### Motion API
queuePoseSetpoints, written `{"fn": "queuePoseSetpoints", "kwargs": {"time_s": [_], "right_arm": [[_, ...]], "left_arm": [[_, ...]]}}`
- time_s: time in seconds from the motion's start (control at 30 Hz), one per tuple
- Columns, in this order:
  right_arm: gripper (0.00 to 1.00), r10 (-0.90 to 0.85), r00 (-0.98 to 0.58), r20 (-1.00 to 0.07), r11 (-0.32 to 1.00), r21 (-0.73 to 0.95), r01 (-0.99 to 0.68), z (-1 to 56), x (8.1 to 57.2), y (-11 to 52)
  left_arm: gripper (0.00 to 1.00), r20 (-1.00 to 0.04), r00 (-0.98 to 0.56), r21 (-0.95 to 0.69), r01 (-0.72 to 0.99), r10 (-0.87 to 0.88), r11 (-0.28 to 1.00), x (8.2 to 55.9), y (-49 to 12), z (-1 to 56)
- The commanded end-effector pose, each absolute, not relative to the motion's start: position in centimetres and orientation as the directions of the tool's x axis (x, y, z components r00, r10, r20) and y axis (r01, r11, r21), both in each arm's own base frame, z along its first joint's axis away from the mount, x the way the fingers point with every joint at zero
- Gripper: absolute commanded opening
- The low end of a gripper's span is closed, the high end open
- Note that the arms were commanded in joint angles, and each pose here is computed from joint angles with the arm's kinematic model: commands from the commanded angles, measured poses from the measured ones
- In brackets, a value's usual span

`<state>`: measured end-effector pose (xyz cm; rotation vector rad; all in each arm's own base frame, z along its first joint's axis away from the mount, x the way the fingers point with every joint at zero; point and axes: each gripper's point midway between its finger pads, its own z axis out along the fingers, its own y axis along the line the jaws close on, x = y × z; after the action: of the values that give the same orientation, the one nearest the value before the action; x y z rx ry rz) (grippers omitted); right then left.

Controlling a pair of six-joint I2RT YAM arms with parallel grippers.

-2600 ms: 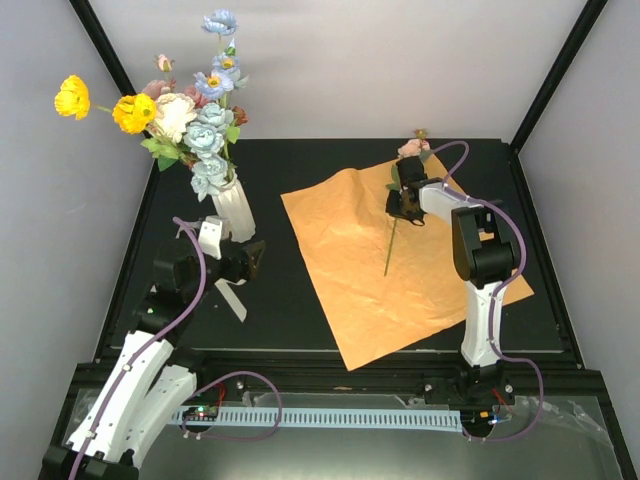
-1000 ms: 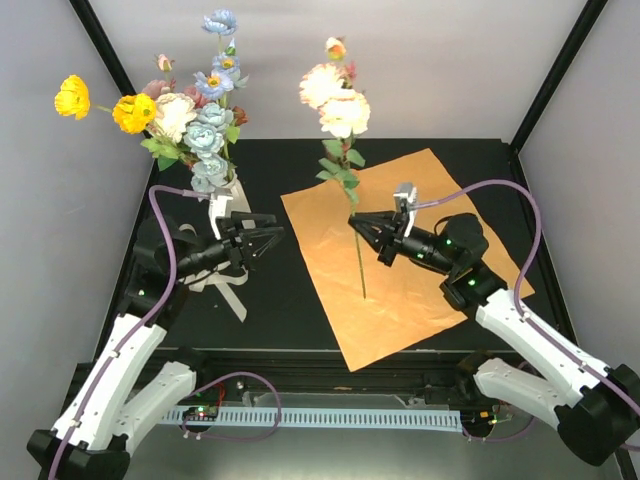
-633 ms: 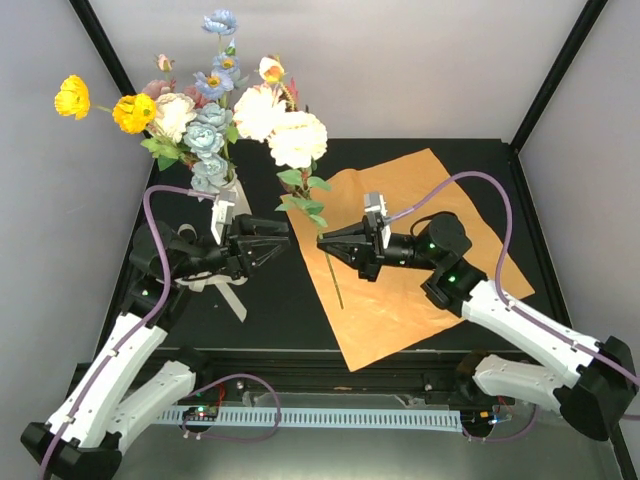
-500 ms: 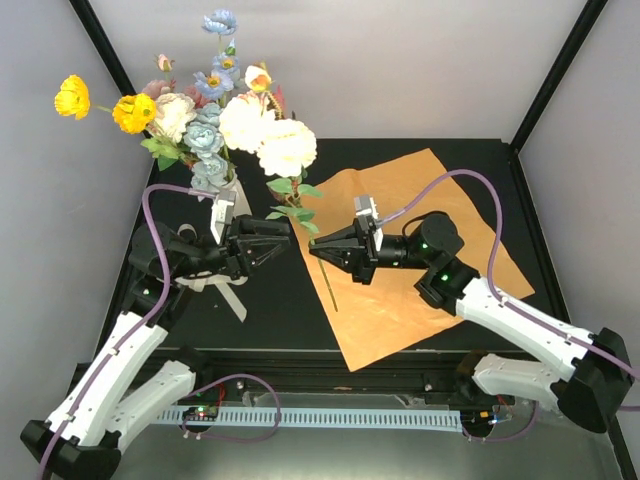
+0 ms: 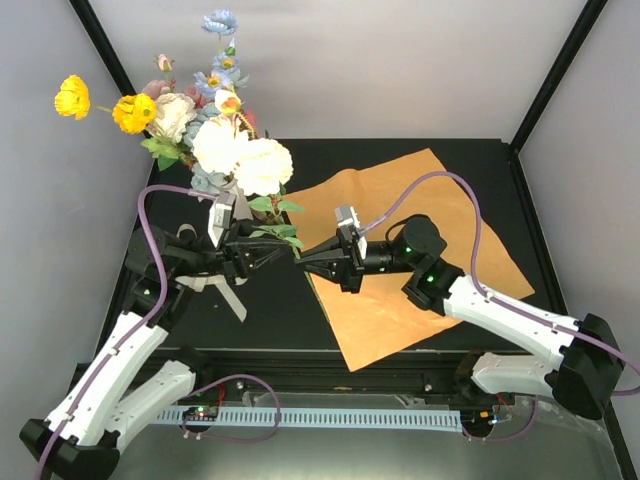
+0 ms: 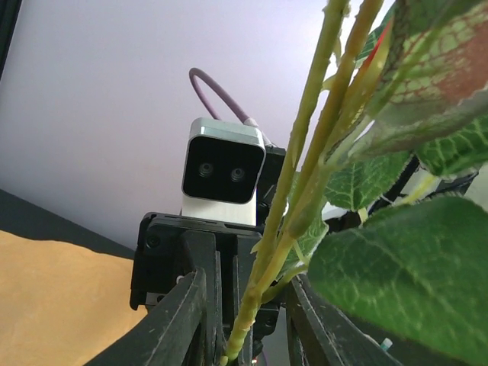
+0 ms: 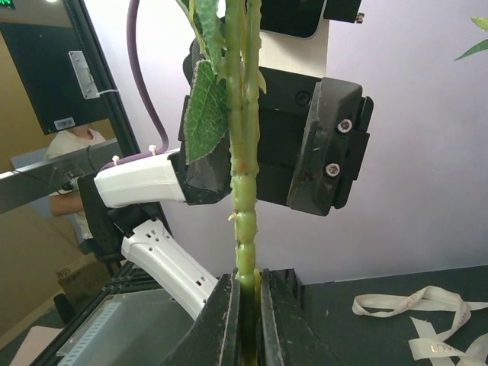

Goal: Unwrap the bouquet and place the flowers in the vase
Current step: Pick up the fake flower from the wrapping paper, then insert the fake flower into the vase.

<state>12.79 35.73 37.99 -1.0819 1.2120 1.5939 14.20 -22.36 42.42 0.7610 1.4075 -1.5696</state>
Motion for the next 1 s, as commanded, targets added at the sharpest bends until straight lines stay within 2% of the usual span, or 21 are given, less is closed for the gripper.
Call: {"fn": "queuePoseSetpoints", "kwargs": {"time_s": [0.0, 0.13, 0.2, 0.3, 0.57, 0.63, 0.7, 0.87, 0.97], "right_arm": [[0.01, 0.180, -0.245, -0.953, -0.207, 0.206, -0.956, 40.4, 12.2, 35.8], [0.01, 0.168, -0.255, -0.952, -0.209, 0.219, -0.953, 40.1, 12.2, 36.1], [0.01, 0.160, -0.262, -0.952, -0.208, 0.227, -0.951, 39.7, 12.4, 36.2], [0.01, 0.149, -0.268, -0.952, -0.200, 0.236, -0.951, 39.3, 12.6, 36.4], [0.03, 0.107, -0.273, -0.956, -0.162, 0.254, -0.953, 38.0, 13.1, 36.7], [0.10, 0.104, -0.274, -0.956, -0.149, 0.257, -0.955, 37.8, 13.3, 36.8], [0.24, 0.100, -0.268, -0.958, -0.118, 0.256, -0.959, 37.5, 13.7, 36.7], [0.57, 0.124, -0.209, -0.970, -0.034, 0.206, -0.978, 37.7, 14.1, 35.5], [0.72, 0.149, -0.163, -0.975, 0.039, 0.171, -0.985, 38.0, 14.5, 34.3]], "left_arm": [[0.31, -0.902, -0.381, -0.385, 0.923, -0.203, -0.023, 13.0, -22.3, 43.1], [0.29, -0.900, -0.382, -0.384, 0.923, -0.209, -0.032, 12.9, -22.3, 43.2], [0.21, -0.903, -0.371, -0.373, 0.927, -0.215, -0.033, 12.8, -22.2, 43.4], [0.03, -0.916, -0.334, -0.337, 0.941, -0.223, -0.023, 12.7, -22.1, 43.6], [0.02, -0.926, -0.283, -0.298, 0.954, -0.249, 0.023, 12.7, -21.7, 43.2], [0.02, -0.928, -0.281, -0.297, 0.955, -0.246, 0.028, 12.8, -21.7, 43.1], [0.02, -0.930, -0.271, -0.295, 0.953, -0.249, 0.065, 13.3, -21.6, 42.8], [0.02, -0.955, -0.147, -0.216, 0.940, -0.258, 0.264, 15.0, -20.4, 42.4], [0.01, -0.970, -0.052, -0.146, 0.906, -0.237, 0.398, 16.1, -19.2, 42.5]]}}
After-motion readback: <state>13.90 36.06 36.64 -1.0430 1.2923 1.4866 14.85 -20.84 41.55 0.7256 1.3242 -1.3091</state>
